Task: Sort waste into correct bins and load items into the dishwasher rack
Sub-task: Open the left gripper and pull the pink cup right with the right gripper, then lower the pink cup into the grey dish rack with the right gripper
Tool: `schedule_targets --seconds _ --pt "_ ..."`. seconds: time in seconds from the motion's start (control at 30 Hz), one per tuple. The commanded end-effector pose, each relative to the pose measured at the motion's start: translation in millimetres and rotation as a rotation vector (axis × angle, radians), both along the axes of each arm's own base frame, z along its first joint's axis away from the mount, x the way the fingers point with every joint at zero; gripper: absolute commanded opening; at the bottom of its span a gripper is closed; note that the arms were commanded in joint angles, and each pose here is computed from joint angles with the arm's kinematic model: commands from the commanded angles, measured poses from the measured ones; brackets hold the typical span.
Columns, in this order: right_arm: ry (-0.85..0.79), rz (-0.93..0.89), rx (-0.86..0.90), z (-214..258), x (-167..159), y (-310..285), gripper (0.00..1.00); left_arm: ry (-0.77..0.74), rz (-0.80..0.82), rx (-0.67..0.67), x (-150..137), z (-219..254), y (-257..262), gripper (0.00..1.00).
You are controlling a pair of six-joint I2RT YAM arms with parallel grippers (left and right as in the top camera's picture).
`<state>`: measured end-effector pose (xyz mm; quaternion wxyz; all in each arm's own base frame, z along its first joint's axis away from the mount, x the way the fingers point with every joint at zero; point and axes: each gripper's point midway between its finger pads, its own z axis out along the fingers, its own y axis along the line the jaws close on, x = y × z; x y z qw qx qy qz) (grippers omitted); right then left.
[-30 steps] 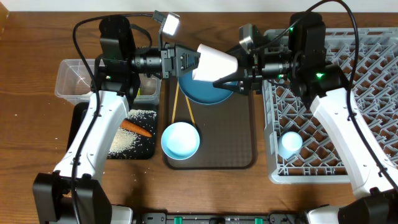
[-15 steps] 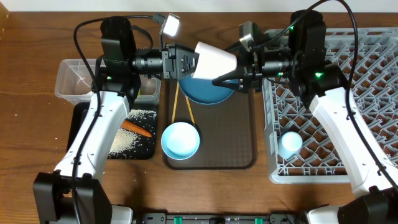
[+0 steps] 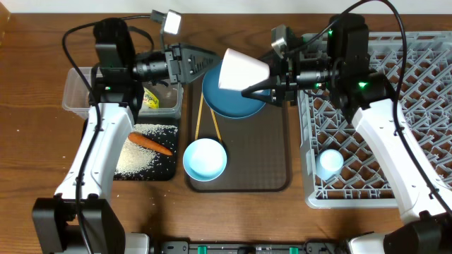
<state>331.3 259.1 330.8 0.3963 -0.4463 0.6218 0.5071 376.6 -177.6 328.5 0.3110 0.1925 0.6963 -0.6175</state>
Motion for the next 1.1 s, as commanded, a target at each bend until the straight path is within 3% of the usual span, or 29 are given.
schedule_targets --seconds 0.0,0.3,0.57,0.77,0.93,1.07 --pt "0.096 -0.129 -0.042 -11.0 21.0 -15.3 0.27 -0.003 0.013 0.002 1.8 -2.8 3.6 0.59" --pt "0.272 -0.384 -0.224 -58.0 44.3 -58.3 0.27 0.008 0.048 0.014 7.2 -11.3 5.4 0.59" --pt "0.439 -0.673 -0.385 -51.9 44.6 -127.5 0.26 0.08 0.137 0.078 16.9 -36.8 10.7 0.59" --pt "0.609 -0.993 -0.656 -51.7 15.7 -190.3 0.26 0.148 0.201 0.129 21.8 -55.5 16.0 0.59" --pt "0.724 -1.136 -0.849 -60.2 -20.1 -227.5 0.25 0.181 0.236 0.15 24.7 -62.9 19.1 0.59" --pt "0.804 -1.171 -0.938 -70.0 -38.1 -247.0 0.13 0.184 0.235 0.151 24.5 -63.4 18.5 0.59"
